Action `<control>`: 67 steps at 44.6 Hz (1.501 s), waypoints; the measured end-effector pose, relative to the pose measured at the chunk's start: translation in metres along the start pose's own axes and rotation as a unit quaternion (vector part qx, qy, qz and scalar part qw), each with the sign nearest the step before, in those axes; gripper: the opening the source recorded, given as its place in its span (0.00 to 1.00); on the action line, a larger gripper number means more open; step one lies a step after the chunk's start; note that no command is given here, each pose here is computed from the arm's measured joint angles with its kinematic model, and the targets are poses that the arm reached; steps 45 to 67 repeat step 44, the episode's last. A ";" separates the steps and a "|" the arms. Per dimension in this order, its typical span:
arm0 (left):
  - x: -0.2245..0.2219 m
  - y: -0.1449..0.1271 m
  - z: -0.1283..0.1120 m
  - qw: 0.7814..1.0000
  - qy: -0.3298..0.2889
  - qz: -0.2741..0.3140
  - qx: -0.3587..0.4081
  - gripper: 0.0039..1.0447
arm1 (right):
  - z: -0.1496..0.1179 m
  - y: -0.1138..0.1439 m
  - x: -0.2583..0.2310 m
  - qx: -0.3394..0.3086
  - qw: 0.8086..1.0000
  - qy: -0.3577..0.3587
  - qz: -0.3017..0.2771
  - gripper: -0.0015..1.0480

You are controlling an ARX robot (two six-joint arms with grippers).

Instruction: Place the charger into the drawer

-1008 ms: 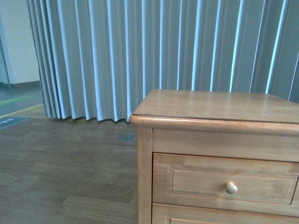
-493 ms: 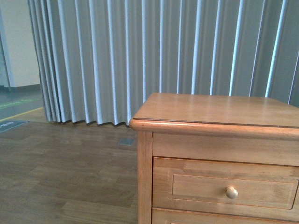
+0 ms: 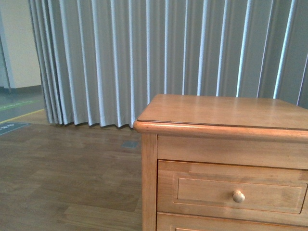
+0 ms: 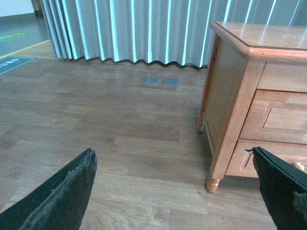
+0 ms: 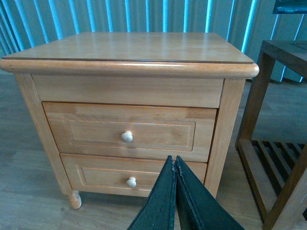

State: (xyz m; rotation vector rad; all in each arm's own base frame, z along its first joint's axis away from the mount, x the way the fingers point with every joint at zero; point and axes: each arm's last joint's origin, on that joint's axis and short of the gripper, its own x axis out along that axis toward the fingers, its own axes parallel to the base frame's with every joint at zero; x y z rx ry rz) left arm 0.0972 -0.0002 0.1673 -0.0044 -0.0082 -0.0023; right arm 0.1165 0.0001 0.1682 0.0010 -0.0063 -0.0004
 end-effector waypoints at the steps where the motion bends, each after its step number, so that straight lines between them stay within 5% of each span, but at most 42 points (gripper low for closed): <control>1: 0.000 0.000 0.000 1.000 0.000 0.000 0.000 0.94 | 0.000 0.000 0.000 0.000 1.000 0.000 0.000 0.02; 35: 0.000 0.000 0.000 1.000 0.000 0.000 0.000 0.94 | -0.003 0.000 -0.019 0.000 1.000 0.002 0.001 0.02; 44: 0.000 0.000 0.000 1.000 0.000 0.000 0.000 0.94 | -0.003 0.000 -0.019 -0.001 1.000 0.002 0.001 0.42; 67: 0.000 0.000 0.000 1.000 0.000 0.000 0.000 0.94 | -0.003 0.000 -0.019 -0.001 1.000 0.002 0.001 0.42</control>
